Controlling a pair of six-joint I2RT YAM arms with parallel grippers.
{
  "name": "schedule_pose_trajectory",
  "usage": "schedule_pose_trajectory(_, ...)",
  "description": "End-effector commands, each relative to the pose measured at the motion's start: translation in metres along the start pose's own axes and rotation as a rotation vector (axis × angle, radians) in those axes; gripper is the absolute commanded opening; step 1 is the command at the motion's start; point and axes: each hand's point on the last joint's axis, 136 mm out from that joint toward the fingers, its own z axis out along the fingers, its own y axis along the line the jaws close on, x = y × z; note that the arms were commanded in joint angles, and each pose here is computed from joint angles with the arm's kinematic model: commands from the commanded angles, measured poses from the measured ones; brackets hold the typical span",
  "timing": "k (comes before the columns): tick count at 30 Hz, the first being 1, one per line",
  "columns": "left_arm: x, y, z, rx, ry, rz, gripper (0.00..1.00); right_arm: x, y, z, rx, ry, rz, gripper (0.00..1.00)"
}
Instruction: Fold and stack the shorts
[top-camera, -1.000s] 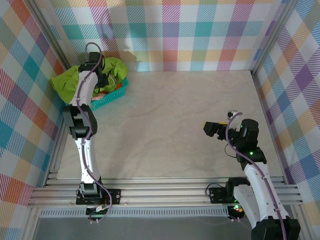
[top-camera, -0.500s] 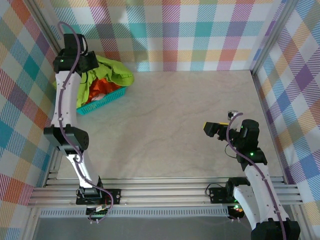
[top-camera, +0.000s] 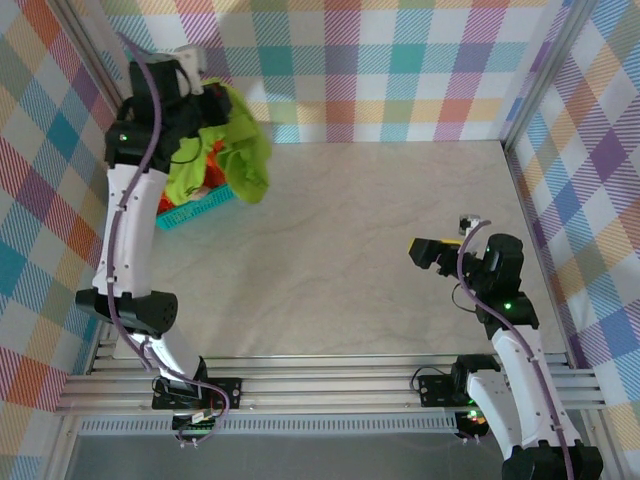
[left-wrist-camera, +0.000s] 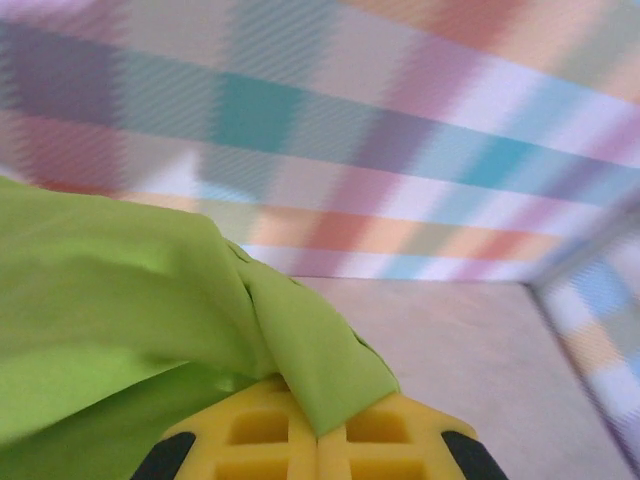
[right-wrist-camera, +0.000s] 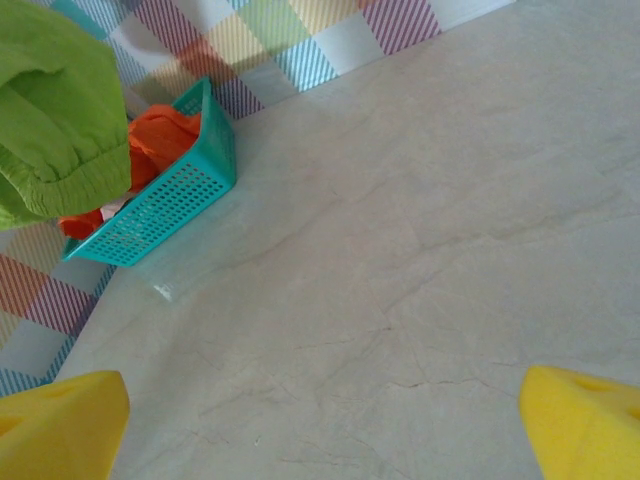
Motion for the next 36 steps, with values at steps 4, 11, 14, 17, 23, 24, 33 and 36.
schedule_pose_trajectory(4, -0.006, -0.095, -0.023, 0.223, -0.063, 0.036, 0.04, -0.019, 0.007, -0.007, 0.036, -0.005, 0.014, 1.00)
schedule_pose_trajectory(11, 0.095, -0.093, 0.035, 0.231, 0.224, 0.089, 0.70, -0.024, 0.007, -0.014, 0.080, 0.004, 0.066, 0.99)
schedule_pose_trajectory(14, 0.132, -0.062, 0.045, 0.122, 0.261, 0.084, 0.85, -0.014, -0.002, -0.015, 0.124, 0.035, 0.131, 0.99)
schedule_pose_trajectory(17, 0.166, -0.052, 0.044, 0.129, 0.289, 0.042, 0.92, 0.005, -0.017, -0.014, 0.190, 0.081, 0.225, 0.99)
schedule_pose_trajectory(23, 0.258, -0.020, 0.055, 0.068, 0.452, -0.061, 0.93, 0.053, -0.047, -0.003, 0.266, 0.198, 0.346, 0.99)
schedule_pose_trajectory(24, 0.272, -0.014, 0.059, 0.049, 0.470, -0.081, 0.94, 0.059, -0.052, -0.002, 0.283, 0.213, 0.360, 0.99)
schedule_pose_trajectory(33, 0.347, 0.011, 0.127, -0.004, 0.597, -0.119, 0.94, 0.092, -0.064, 0.007, 0.303, 0.302, 0.444, 0.94)
schedule_pose_trajectory(36, 0.360, 0.017, 0.153, -0.022, 0.610, -0.108, 0.93, 0.105, -0.062, 0.013, 0.294, 0.340, 0.473, 0.92)
